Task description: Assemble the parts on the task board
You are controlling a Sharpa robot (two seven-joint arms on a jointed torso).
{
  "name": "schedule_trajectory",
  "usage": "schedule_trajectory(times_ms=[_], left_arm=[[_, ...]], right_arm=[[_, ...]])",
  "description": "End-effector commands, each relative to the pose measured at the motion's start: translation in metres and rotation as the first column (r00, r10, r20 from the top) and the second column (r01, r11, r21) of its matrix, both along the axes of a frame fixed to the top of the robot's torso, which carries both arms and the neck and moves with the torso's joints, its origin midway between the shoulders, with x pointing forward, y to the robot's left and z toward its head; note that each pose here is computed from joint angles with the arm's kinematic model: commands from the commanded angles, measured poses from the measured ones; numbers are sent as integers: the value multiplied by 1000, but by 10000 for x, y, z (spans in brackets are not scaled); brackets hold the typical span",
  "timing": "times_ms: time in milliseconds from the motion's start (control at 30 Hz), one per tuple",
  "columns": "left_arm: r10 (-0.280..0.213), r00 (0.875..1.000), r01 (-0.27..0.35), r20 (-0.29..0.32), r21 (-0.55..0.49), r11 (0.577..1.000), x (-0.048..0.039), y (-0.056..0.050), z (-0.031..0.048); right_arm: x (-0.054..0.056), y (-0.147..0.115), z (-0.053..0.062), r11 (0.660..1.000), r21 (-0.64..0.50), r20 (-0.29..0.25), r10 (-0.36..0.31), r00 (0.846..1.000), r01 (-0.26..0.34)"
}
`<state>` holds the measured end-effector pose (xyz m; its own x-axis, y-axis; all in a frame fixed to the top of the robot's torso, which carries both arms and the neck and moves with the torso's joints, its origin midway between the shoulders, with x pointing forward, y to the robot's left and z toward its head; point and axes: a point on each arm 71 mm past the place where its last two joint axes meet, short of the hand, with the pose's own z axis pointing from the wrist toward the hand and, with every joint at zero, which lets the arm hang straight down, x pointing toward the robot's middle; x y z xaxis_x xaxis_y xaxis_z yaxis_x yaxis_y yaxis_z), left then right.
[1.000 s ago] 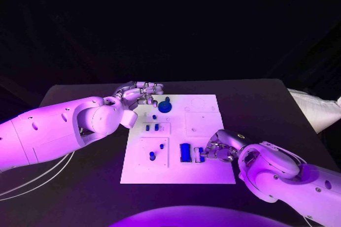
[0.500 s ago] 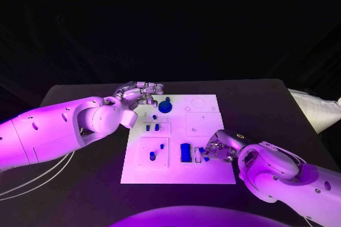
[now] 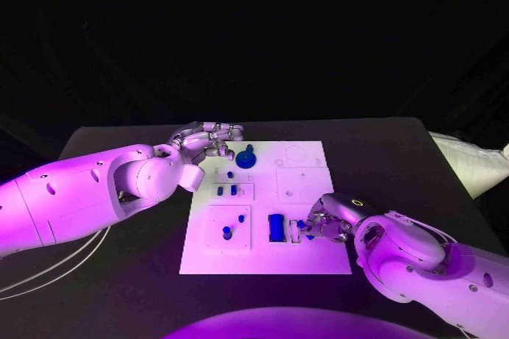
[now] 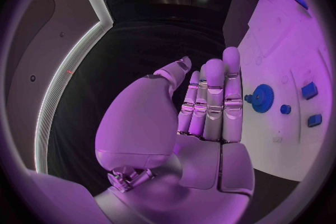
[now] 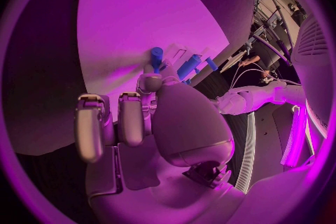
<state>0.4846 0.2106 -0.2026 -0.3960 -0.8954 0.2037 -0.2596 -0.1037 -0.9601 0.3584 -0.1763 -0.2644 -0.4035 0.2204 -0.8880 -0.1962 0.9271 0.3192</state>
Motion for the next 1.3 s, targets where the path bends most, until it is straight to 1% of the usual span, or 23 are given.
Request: schedule_trajectory(times_ms=[33,100,233,400,600,933,1300], left_arm=[[-21,1000,21,6,-8,1000,-7,-18,10],[-21,1000,21,6,-8,1000,-8,-17,10],[-22,1000,22,5,-8,1000,-9,-15,10],[-21,1000,21,5,-7,1000,-10,-10,10],[-22,1000,22,4,-6,1000,-10,-10,9],[-25,1000,25,0,-6,1000,-10,-19,6],[-28,1000,28,1,-3,1000,-10,-26,5]], right_arm=[[-14,19,3,993,-108,41,58,997,-53],[-17,28,11,986,-151,61,84,995,-74],[-18,32,25,974,-208,95,116,989,-94],[-20,33,30,961,-254,114,141,983,-109],[-26,36,14,947,-297,105,163,981,-125],[-69,57,-69,922,-352,60,195,979,-162],[-98,113,-79,930,-324,58,201,978,-172]])
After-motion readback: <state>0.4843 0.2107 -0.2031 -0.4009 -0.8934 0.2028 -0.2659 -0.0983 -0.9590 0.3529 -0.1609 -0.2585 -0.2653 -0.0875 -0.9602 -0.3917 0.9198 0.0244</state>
